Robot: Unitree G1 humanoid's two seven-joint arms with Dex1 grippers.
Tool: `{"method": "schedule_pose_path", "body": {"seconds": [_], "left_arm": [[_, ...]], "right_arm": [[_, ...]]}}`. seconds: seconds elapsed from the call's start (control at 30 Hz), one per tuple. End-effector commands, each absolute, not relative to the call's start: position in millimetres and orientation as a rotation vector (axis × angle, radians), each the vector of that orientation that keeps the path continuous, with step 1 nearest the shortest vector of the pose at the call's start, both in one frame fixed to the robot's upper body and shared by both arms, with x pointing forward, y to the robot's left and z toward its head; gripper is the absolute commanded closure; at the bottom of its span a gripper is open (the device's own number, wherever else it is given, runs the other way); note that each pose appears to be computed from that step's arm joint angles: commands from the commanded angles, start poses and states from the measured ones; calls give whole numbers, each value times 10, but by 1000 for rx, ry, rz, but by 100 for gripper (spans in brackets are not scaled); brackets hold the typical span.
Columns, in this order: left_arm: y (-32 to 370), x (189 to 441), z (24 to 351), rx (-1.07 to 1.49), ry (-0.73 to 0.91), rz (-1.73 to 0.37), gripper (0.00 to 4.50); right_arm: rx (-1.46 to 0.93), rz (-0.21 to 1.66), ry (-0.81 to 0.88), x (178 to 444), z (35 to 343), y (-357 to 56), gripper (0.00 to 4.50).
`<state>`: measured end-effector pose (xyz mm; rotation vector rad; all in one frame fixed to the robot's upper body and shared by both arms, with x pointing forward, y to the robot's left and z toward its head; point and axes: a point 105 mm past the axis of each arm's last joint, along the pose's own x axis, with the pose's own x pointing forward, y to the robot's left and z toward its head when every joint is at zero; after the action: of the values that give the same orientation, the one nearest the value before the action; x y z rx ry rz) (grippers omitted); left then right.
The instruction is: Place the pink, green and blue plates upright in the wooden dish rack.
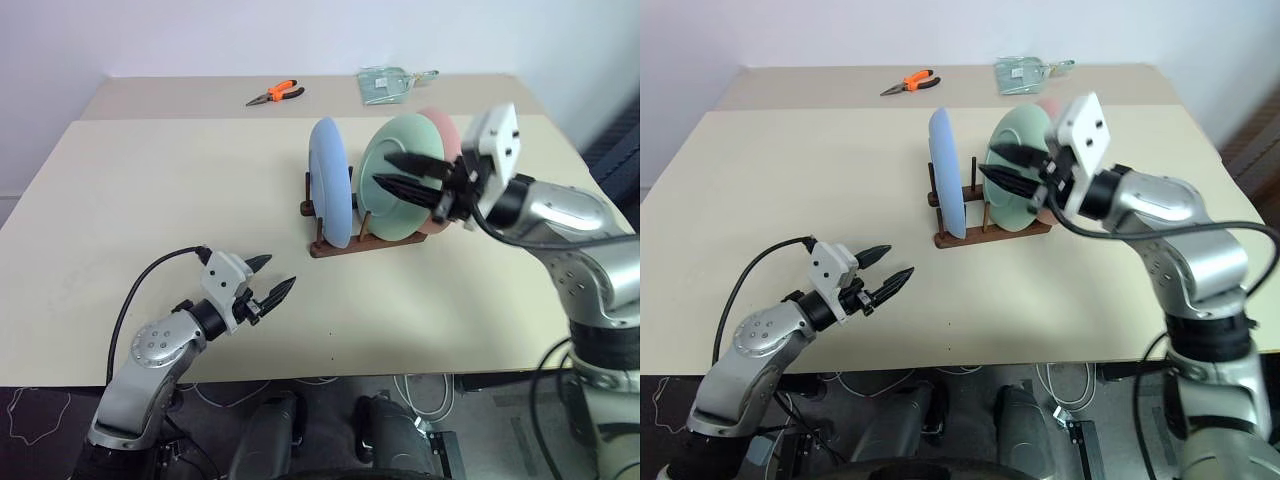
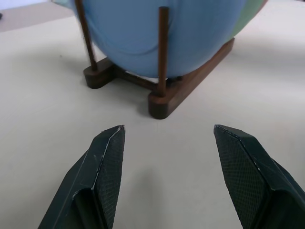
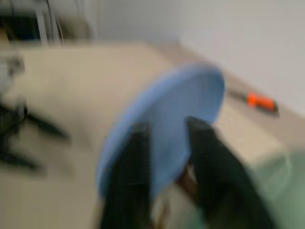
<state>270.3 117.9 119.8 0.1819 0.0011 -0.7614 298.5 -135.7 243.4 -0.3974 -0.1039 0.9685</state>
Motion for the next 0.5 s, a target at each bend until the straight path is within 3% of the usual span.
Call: {"method": "schedule_pose_path", "body": {"seconds": [0.03,0.27,0.5], "left_arm": [[1088,2701,1253,199,-31,-815,147],[946,2731,1285,190,-48,-884,147],[934,2714,1279,187,-47,-890,147]], "right_arm": [[-560,930,-88,2828,2422,-1536,446],[-718,824,43,2880,2068,-1758,446],[-798,765,48,3039,1968,-1829,446]]}}
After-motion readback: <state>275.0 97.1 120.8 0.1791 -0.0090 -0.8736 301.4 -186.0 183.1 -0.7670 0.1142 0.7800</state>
